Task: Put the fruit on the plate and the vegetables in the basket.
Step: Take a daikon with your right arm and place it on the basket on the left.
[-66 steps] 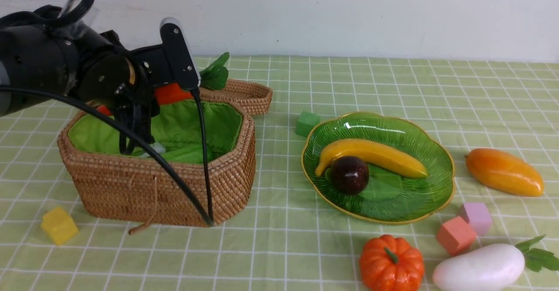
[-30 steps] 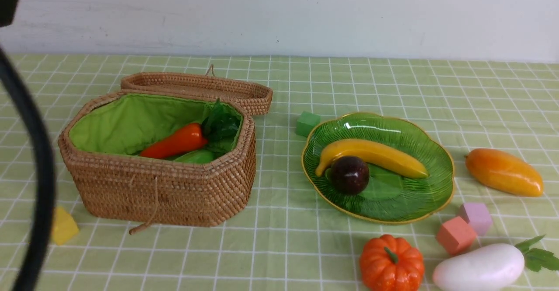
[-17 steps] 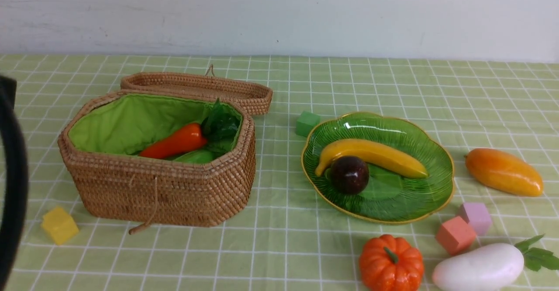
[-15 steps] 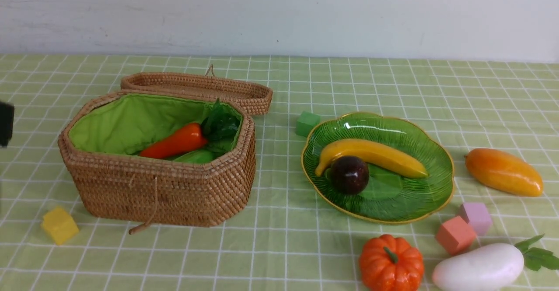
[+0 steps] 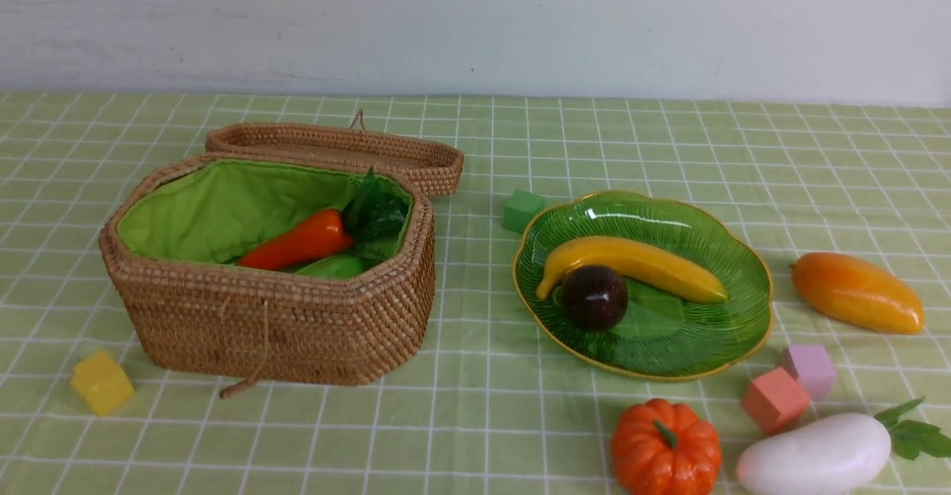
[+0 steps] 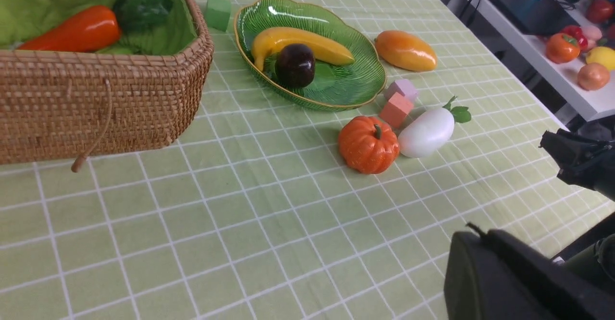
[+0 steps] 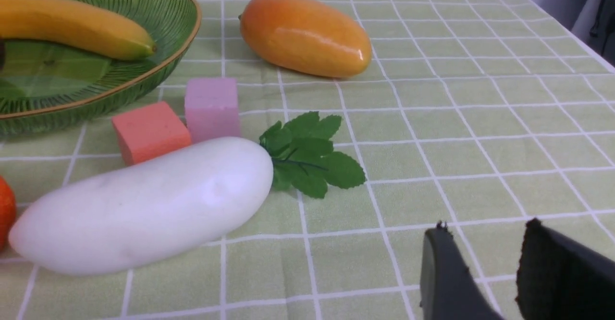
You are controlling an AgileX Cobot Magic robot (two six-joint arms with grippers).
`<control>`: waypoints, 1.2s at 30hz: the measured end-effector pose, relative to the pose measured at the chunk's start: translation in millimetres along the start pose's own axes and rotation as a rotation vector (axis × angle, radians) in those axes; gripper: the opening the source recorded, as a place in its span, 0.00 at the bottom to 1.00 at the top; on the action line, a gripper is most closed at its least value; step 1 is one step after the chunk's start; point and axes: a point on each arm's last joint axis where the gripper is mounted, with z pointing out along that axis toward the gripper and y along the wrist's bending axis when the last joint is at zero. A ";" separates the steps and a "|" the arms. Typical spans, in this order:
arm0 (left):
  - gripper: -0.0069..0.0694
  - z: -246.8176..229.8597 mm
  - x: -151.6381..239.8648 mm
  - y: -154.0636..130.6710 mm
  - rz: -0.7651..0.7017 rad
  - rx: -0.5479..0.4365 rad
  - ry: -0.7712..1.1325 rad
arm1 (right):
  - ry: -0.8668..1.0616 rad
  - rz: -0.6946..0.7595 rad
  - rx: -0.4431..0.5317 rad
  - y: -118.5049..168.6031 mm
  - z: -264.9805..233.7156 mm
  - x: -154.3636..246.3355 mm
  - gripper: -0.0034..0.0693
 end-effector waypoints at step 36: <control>0.09 65.6 73.5 89.0 0.148 -0.419 -0.212 | 0.000 0.000 0.000 0.0 0.0 0.0 0.38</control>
